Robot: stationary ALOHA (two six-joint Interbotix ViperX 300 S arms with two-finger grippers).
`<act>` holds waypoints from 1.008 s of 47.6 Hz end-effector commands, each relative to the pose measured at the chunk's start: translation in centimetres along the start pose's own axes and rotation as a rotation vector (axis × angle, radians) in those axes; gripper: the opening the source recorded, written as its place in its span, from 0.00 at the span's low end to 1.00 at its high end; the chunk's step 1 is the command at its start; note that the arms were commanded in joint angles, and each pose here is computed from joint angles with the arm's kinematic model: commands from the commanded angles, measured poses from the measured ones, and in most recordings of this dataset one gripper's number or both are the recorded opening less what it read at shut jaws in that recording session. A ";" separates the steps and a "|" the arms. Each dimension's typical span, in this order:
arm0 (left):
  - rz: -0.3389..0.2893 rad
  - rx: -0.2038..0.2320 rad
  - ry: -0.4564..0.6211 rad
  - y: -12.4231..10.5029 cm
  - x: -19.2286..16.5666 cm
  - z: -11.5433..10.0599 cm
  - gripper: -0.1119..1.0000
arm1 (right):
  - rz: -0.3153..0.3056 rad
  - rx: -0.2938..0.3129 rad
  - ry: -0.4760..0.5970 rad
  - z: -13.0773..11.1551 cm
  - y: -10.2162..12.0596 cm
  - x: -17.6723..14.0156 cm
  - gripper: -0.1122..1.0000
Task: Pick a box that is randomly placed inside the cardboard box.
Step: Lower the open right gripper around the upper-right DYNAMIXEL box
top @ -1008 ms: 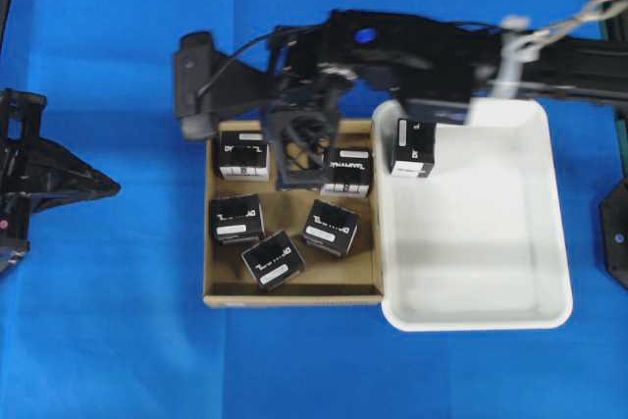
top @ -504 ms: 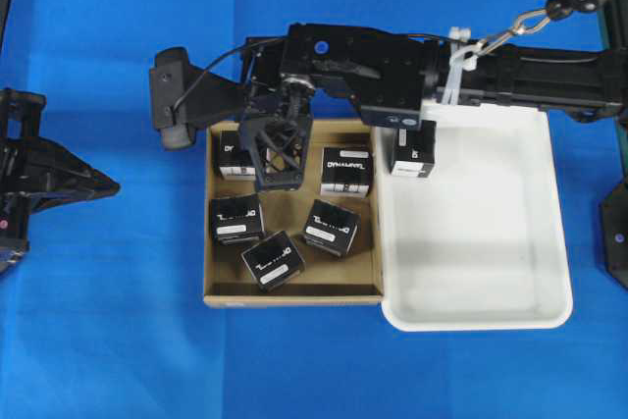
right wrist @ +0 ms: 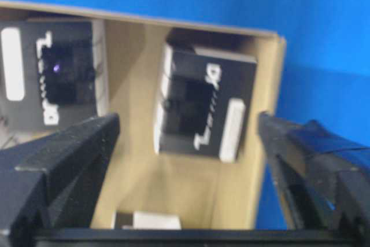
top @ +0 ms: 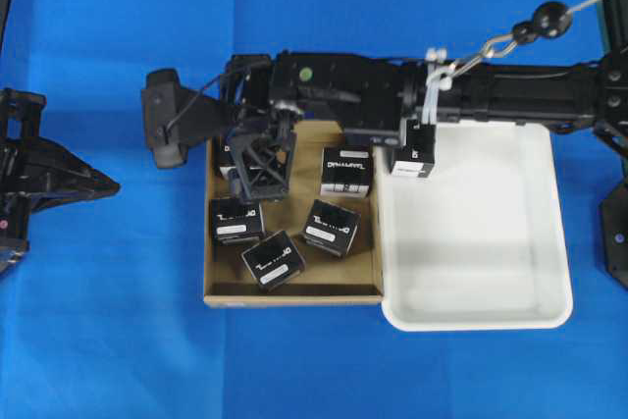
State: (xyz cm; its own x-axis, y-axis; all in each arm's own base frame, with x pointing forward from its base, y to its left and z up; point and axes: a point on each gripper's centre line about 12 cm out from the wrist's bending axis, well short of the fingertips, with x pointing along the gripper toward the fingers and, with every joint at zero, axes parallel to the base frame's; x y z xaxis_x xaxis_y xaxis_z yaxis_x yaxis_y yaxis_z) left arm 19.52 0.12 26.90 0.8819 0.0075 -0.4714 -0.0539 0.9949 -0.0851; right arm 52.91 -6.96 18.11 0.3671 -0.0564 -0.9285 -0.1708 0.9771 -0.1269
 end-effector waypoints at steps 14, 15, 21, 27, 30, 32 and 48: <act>-0.003 0.002 -0.032 -0.1 -0.2 1.1 0.04 | -0.007 -0.014 0.016 -0.7 0.7 2.3 0.99; -0.003 0.002 -0.032 -0.1 -0.2 1.1 0.04 | -0.012 -0.018 0.016 -0.7 0.6 2.4 0.99; -0.003 0.002 -0.031 -0.1 -0.2 1.1 0.04 | -0.036 -0.037 0.024 -1.1 0.4 2.8 0.99; -0.003 0.002 -0.031 -0.1 -0.2 1.1 0.04 | -0.054 -0.031 0.034 -1.4 0.3 3.0 0.99; -0.003 0.002 -0.032 -0.1 -0.3 1.1 0.04 | -0.067 -0.022 0.036 -1.6 0.1 3.1 0.99; -0.003 0.002 -0.031 -0.1 -0.2 1.1 0.04 | -0.077 -0.017 0.037 -1.6 -0.1 3.1 0.99; -0.003 0.002 -0.031 -0.1 -0.2 1.0 0.04 | -0.083 0.001 0.068 -2.5 0.6 4.2 0.99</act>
State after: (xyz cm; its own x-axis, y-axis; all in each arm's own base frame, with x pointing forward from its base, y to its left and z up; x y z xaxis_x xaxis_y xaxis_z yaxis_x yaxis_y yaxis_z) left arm 19.51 0.12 26.84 0.8812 0.0075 -0.4727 -0.0541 0.9949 -0.0850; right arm 52.28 -7.30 14.04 0.3334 -0.1516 -0.9305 -0.1351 0.9691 -0.2063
